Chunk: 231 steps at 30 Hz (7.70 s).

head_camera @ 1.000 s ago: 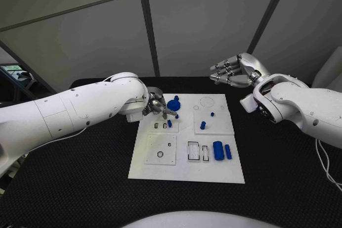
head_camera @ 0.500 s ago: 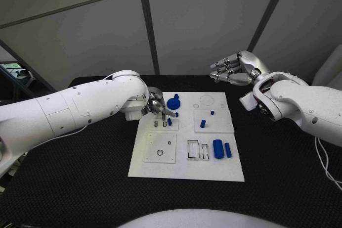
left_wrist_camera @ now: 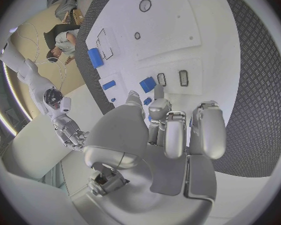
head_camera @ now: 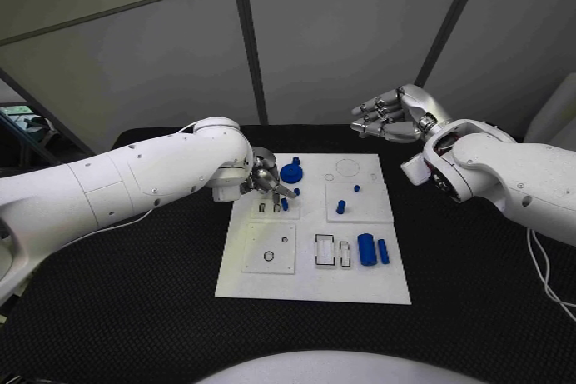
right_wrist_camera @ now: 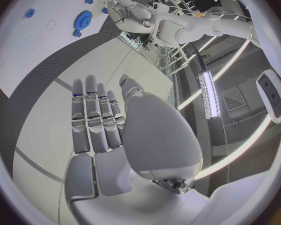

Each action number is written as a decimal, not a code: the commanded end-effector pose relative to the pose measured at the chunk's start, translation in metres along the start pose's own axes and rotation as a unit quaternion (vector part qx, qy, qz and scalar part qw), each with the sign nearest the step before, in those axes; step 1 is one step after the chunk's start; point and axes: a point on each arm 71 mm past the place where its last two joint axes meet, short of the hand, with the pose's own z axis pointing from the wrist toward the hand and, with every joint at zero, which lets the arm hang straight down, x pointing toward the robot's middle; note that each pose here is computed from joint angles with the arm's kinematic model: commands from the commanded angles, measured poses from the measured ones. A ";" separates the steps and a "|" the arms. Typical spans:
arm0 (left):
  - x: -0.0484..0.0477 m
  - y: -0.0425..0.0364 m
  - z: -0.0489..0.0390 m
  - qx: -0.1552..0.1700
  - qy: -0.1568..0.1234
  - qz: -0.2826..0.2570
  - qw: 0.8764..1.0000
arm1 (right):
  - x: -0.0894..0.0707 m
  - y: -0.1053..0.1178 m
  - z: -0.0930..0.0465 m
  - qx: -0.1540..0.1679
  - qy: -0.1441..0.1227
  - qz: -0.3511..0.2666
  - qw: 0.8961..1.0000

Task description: Assemble the parts on the task board

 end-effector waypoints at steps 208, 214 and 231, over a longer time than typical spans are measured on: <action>0.0346 0.0165 -0.0022 -0.002 -0.089 0.038 0.995 | 0.003 -0.009 0.008 0.024 0.020 -0.003 1.000; 0.0343 0.0188 -0.0038 0.000 -0.089 0.026 0.996 | 0.002 -0.009 0.007 0.025 0.020 -0.004 0.999; 0.0176 0.0138 -0.0156 0.022 -0.102 -0.017 0.994 | 0.001 -0.011 0.007 0.026 0.020 -0.004 0.999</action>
